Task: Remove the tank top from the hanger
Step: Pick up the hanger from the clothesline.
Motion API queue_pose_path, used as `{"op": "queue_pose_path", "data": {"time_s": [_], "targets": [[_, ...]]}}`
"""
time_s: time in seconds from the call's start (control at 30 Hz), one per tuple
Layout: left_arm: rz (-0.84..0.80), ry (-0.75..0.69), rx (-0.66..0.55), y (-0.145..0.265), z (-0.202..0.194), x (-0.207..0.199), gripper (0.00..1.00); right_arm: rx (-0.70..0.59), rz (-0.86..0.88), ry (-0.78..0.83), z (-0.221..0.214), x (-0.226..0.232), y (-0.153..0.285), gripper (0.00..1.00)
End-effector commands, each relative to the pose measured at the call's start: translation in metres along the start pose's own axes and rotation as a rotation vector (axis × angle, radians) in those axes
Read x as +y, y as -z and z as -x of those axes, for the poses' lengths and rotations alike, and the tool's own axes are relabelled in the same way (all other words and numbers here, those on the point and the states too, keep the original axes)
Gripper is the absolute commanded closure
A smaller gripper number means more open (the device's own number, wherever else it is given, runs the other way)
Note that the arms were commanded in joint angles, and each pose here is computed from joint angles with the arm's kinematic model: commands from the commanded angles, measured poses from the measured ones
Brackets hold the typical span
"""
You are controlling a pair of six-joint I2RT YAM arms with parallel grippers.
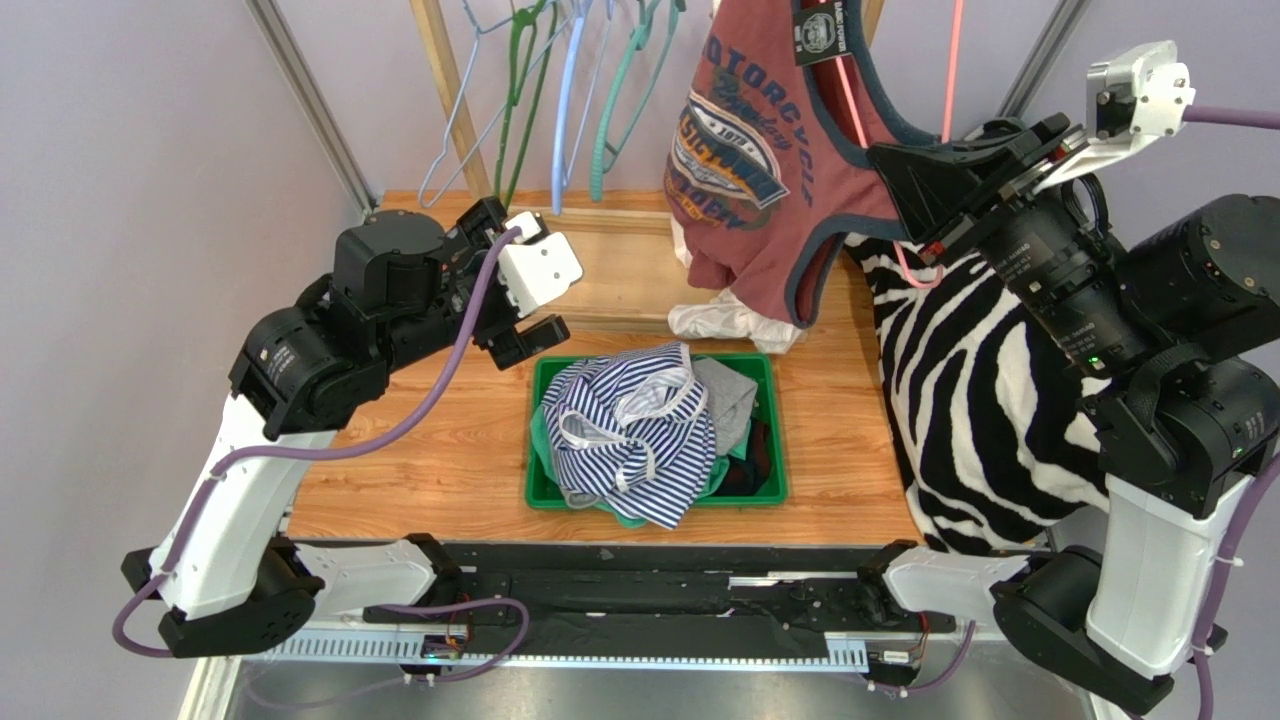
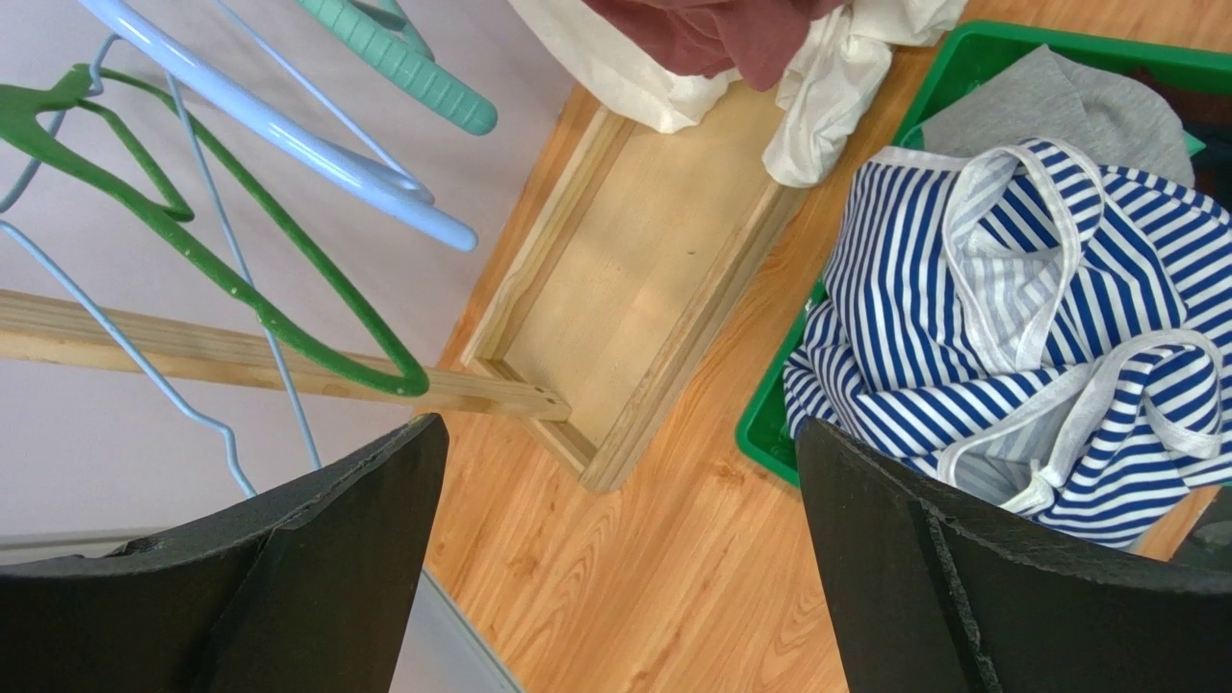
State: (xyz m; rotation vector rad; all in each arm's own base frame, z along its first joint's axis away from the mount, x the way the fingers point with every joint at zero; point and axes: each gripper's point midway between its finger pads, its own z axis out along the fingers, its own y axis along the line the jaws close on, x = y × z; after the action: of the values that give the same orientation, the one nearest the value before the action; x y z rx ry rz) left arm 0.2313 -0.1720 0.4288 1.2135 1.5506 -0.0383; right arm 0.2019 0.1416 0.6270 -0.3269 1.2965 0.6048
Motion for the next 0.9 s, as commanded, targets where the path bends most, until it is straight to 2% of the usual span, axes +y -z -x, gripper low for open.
{"op": "queue_pose_path", "data": {"time_s": [0.0,0.3,0.4,0.5,0.67,0.87], "targets": [[0.018,0.035,-0.047,0.007,0.012,0.006,0.01,-0.191,0.198,0.022,0.052,0.037,0.014,1.00],[0.012,0.039,-0.051,0.006,0.012,0.005,0.01,-0.247,0.335,0.012,0.072,0.064,0.045,1.00],[0.016,0.037,-0.063,0.009,0.015,0.007,0.01,-0.214,0.323,0.020,0.062,0.061,0.047,1.00],[0.017,0.037,-0.072,0.010,0.017,0.007,0.01,-0.134,0.309,0.037,0.035,0.056,0.043,1.00],[0.035,0.010,-0.125,0.024,0.031,0.015,0.01,0.091,0.311,0.055,-0.035,0.049,0.036,1.00],[0.036,-0.034,-0.292,0.067,0.075,0.029,0.01,0.310,0.321,0.019,-0.108,0.045,0.033,1.00]]}}
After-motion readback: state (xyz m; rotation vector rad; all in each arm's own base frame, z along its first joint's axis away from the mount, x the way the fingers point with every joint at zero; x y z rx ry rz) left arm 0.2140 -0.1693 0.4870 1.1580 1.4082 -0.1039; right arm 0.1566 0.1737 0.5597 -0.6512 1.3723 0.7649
